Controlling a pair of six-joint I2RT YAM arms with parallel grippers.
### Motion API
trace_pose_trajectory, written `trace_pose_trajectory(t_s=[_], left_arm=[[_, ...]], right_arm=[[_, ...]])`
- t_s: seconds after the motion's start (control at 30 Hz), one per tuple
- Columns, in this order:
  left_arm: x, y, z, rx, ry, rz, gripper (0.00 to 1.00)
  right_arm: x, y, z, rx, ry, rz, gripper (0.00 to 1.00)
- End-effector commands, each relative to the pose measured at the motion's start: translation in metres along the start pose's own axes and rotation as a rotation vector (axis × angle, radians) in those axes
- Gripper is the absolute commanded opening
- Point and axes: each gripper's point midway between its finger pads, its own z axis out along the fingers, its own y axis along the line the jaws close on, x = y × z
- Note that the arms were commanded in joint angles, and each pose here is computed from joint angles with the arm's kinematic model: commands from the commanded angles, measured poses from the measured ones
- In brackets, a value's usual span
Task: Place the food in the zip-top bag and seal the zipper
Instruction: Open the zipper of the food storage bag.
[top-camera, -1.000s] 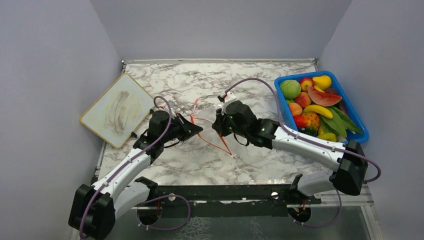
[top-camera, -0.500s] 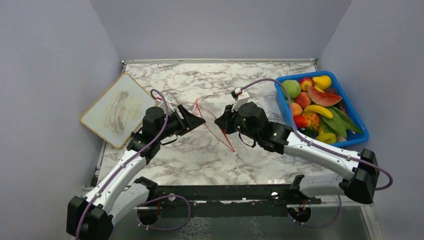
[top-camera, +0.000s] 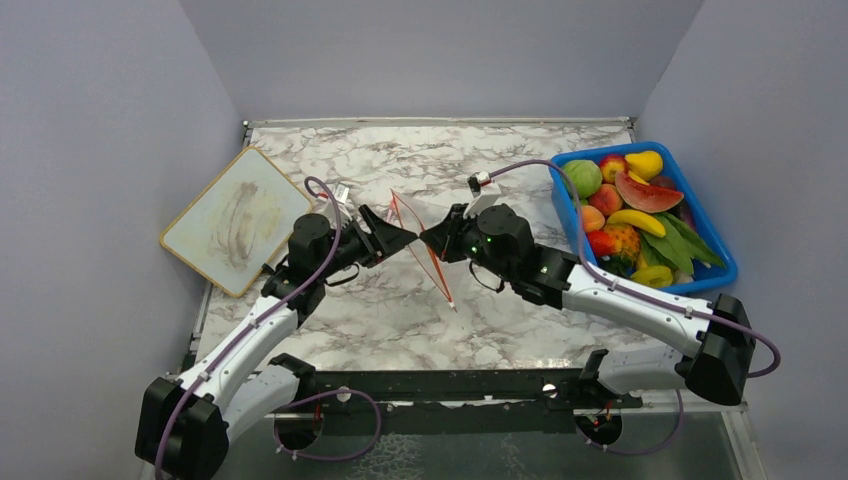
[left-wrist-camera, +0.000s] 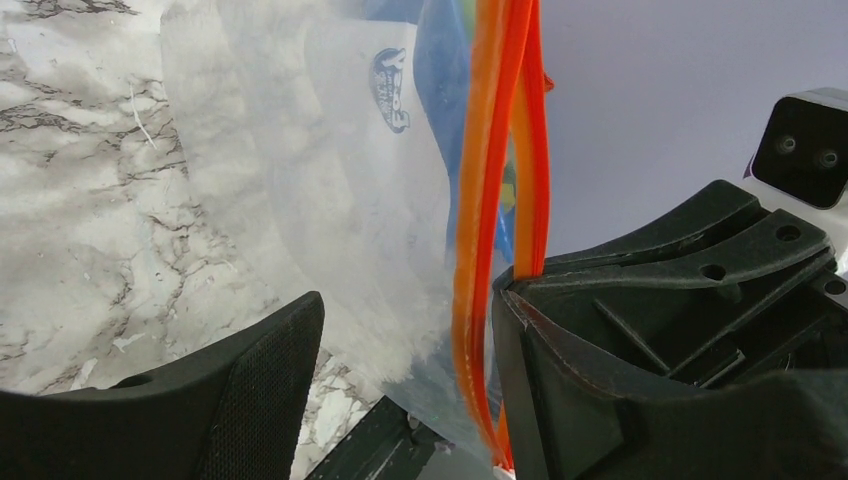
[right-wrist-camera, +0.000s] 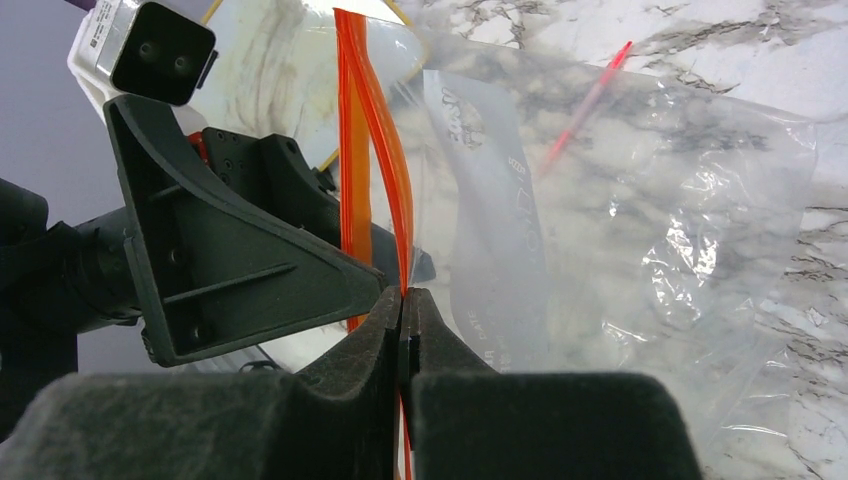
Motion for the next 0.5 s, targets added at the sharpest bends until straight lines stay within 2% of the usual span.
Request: trace_pose_trajectory(t_s=[0.0, 0.07, 0.13, 0.4, 0.47], left_arm=[[0.002, 0.005, 0.005, 0.007, 0.002, 0.018, 0.64], [0.003, 0.01, 0.008, -0.008, 0.006, 0.013, 0.6], [0.005, 0.014, 0.009, -0.018, 0.009, 0.01, 0.5], [-0.009, 0.019, -0.006, -0.079, -0.094, 0.072, 0.01], [-0.017, 0.016, -0.013, -0.106, -0.132, 0.114, 0.0]], right_arm=[[-0.005, 0.003, 0.007, 0.0, -0.039, 0.048, 0.01], [-0.004, 0.002, 0.008, 0.0, -0.038, 0.053, 0.01], [-0.004, 0.001, 0.009, 0.007, -0.04, 0.052, 0.01], [-0.011, -0.022, 0.004, 0.136, -0.051, -0.032, 0.01], [-0.016, -0.029, -0.002, 0.166, -0.067, -0.057, 0.01]])
